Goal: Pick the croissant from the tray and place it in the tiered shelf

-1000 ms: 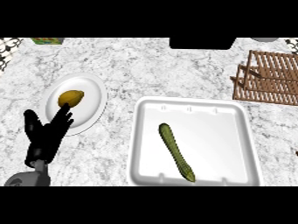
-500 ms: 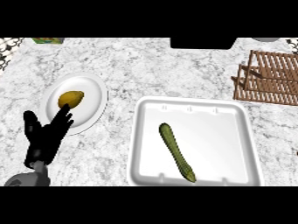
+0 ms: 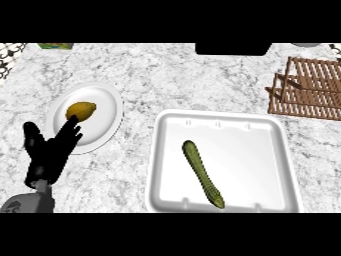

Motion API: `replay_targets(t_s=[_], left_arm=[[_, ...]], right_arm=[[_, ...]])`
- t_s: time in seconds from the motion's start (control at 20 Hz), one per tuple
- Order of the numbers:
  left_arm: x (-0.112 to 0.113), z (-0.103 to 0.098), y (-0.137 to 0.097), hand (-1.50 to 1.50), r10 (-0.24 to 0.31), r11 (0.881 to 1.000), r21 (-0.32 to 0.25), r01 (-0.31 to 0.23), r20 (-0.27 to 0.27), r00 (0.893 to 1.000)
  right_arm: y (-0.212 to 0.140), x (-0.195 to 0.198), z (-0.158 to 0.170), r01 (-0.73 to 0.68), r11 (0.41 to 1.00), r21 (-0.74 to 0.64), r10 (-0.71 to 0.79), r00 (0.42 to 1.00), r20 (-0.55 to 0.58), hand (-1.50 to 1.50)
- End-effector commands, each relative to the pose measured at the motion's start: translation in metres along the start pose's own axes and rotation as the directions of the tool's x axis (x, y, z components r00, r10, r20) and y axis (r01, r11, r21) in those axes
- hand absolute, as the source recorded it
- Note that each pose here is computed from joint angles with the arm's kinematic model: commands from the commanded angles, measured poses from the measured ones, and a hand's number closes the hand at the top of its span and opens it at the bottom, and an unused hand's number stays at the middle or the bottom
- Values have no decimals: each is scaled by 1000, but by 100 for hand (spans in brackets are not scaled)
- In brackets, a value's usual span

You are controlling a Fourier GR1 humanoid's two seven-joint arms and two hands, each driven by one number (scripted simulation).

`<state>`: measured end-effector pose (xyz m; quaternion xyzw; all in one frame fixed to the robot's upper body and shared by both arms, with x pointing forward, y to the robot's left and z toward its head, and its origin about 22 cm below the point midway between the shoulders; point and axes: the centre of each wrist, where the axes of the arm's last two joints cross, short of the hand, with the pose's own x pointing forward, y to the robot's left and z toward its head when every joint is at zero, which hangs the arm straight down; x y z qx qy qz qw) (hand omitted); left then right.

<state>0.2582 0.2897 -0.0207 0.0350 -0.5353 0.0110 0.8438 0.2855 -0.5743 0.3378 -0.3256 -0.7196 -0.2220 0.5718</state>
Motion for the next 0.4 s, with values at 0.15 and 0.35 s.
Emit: replay_targets(t_s=[0.15, 0.35], left_arm=[[-15, -3, -6, 0, 1, 1000, 13, -1, 0, 1000], [-3, 2, -1, 0, 8, 1000, 6, -8, 13, 1000]], right_arm=[[-73, -2, 15, 56, 998, 8, -55, 998, -35, -150], [-89, -19, 22, 68, 997, 21, -68, 997, -28, -150]])
